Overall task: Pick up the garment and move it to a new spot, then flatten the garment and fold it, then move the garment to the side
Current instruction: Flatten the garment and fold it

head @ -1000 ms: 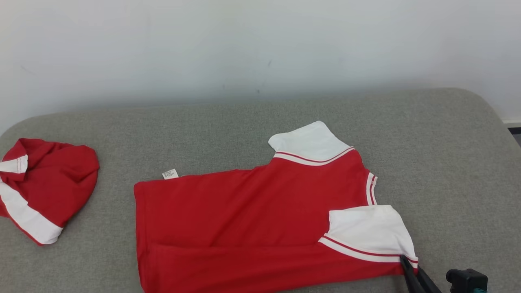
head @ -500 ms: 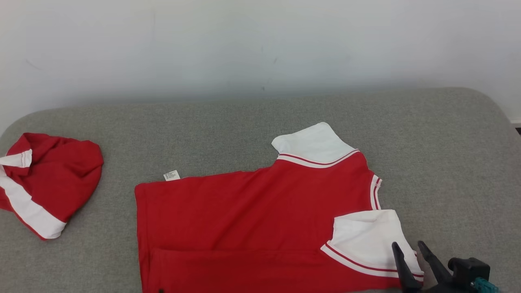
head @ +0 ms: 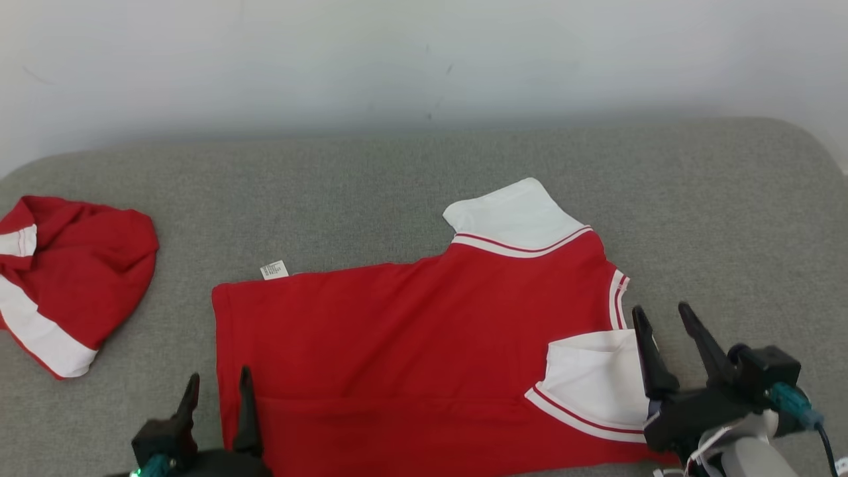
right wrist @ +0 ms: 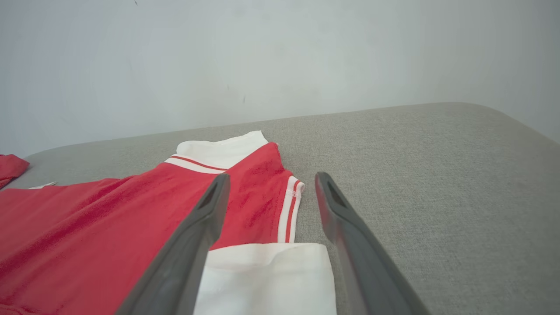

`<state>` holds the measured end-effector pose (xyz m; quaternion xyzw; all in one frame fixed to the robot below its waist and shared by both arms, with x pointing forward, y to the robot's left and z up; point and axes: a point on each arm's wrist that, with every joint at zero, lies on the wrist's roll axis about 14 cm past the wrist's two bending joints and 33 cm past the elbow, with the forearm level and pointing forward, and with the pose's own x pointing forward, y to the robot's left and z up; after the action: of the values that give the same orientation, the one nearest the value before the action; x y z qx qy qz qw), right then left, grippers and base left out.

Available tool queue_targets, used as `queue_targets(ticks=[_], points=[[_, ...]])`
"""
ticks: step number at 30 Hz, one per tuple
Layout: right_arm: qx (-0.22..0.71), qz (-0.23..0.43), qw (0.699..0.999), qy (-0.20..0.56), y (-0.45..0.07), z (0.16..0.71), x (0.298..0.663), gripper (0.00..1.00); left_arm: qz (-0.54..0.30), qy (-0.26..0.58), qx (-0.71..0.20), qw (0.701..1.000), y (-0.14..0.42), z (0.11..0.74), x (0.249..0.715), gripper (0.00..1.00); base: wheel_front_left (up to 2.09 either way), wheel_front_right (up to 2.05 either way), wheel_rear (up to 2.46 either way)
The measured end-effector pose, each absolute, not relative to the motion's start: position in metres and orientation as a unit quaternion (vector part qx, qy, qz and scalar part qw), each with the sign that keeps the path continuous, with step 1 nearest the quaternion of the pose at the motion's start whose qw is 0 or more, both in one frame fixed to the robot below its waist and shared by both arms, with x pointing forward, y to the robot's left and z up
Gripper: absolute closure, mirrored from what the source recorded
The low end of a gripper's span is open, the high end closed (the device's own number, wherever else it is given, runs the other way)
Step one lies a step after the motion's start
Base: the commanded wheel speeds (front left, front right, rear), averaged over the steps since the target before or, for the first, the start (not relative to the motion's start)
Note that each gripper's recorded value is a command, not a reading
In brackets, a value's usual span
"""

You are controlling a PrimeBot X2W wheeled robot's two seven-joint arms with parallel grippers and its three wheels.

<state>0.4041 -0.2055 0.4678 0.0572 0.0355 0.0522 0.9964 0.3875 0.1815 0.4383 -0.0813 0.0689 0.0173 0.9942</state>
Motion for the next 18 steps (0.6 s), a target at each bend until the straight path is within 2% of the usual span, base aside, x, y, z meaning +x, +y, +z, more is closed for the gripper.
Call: queue_targets(ticks=[9,18], points=[[0.045,0.074,0.996,0.013,-0.196,0.484,0.445,0.0,0.014,0.073,-0.066,0.995,0.183,0.438,0.432,0.0,0.0,0.0,0.0],[0.049,0.084,0.995,0.039,-0.189,0.461,0.459,0.0,0.007,0.12,-0.05,0.991,0.185,0.422,0.475,0.0,0.0,0.0,0.0]])
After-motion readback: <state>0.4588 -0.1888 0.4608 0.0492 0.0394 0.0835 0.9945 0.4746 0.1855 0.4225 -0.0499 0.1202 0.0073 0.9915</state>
